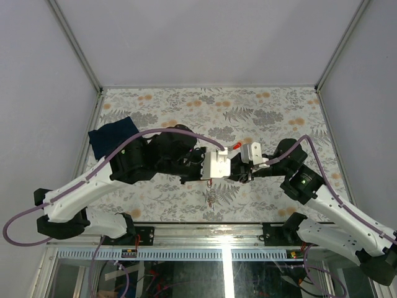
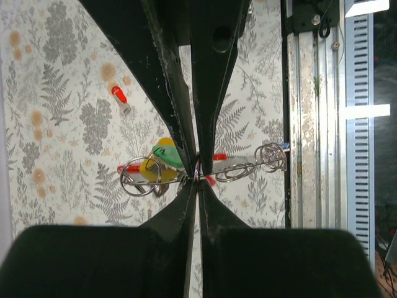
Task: Put the keys on the keyring
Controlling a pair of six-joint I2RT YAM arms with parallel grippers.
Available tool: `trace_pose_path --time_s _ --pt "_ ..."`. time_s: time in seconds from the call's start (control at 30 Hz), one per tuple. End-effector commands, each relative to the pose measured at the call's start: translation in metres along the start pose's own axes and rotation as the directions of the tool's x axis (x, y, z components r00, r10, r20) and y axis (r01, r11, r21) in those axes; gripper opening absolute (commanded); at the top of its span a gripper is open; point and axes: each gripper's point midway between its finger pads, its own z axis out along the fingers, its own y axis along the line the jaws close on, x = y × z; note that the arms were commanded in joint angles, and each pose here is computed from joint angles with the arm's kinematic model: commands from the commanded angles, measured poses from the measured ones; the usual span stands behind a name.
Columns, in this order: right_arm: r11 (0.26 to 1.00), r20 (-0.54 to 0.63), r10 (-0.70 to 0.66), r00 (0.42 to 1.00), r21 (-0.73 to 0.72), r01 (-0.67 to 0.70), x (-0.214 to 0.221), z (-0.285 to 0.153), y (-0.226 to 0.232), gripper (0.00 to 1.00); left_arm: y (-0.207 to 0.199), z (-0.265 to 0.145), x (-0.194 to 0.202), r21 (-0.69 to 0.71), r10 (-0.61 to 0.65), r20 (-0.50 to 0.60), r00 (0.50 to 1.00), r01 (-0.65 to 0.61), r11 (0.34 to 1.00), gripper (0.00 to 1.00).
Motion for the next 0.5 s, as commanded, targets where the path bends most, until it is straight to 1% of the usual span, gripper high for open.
trace_pose_path --time_s 0.0,0.2,0.47 --pt "1.0 0.01 -0.015 1.0 0.006 0.015 -0.01 0.001 -0.005 0.13 0.01 -0.009 -0.011 -0.032 0.042 -0.003 0.999 -0.043 0.999 0.0" --pt "1.0 0.018 -0.01 1.0 0.007 0.01 -0.009 0.002 -0.005 0.15 0.01 -0.008 -0.003 -0.007 0.04 -0.072 0.997 -0.041 0.999 0.0" --pt "1.0 0.034 -0.005 0.999 0.008 0.004 -0.011 0.002 -0.004 0.2 0.011 -0.01 -0.001 -0.011 0.039 -0.09 0.995 -0.041 0.999 0.0"
